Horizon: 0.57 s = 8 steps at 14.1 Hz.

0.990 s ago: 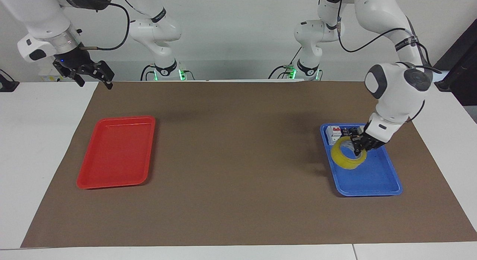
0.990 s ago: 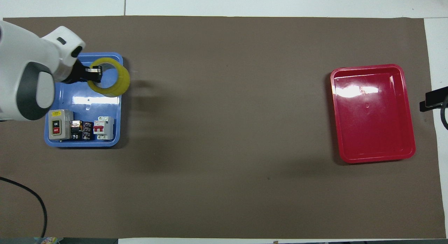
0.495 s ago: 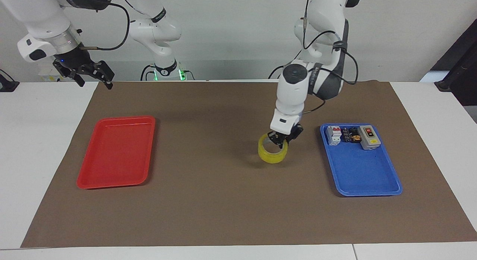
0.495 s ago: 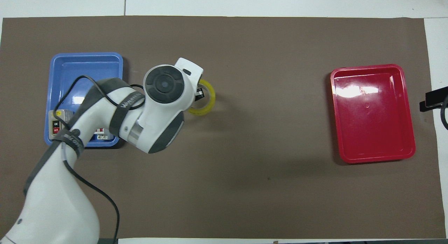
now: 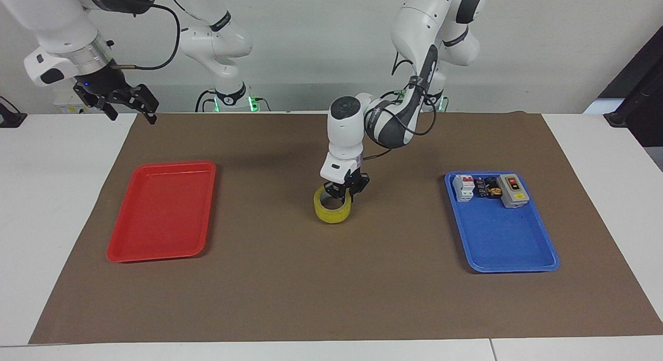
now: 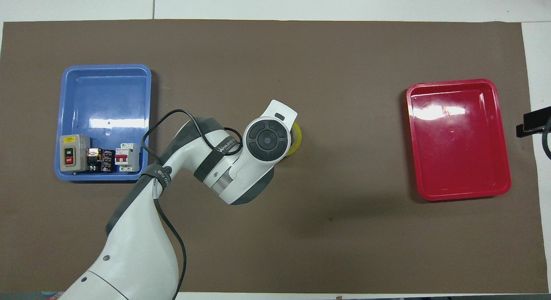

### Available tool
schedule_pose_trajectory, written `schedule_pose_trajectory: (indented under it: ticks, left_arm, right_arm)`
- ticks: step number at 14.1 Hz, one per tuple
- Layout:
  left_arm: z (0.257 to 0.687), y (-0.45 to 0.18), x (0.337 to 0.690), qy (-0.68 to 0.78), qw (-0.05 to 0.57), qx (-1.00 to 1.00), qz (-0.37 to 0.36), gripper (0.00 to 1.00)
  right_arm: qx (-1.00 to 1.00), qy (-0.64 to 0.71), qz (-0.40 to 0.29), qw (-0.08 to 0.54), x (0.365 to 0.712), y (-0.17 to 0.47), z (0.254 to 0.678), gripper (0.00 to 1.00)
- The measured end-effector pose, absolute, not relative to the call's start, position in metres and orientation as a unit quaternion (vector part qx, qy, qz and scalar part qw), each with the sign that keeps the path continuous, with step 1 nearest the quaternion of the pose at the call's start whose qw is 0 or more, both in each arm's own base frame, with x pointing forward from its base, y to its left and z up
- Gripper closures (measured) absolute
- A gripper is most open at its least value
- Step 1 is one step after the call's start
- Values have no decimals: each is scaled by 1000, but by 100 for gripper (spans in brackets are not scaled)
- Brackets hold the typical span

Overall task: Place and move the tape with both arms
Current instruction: 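Carry the yellow tape with the left gripper to the table center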

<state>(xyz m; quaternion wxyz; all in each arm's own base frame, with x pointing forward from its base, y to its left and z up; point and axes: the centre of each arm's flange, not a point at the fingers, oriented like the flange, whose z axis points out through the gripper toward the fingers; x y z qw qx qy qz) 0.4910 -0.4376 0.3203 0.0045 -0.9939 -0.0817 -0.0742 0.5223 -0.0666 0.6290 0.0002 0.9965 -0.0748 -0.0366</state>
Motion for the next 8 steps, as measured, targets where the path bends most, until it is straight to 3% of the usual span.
schedule_pose_trajectory:
  ticks: [3,4,8]
  left_arm:
    - [312,-442,487,-76,8,-995,-71,79]
    - [312,-442,488,-77,7,-994,-71,74]
    - [356,-425,500,-94,0,-992,-88,31]
  right_arm:
    - [997,-75,-37,0,522,-67,629,0]
    - [997,-75,-37,0,522,-67,629,0]
    - [997,-75,-37,0,522,-67,629,0]
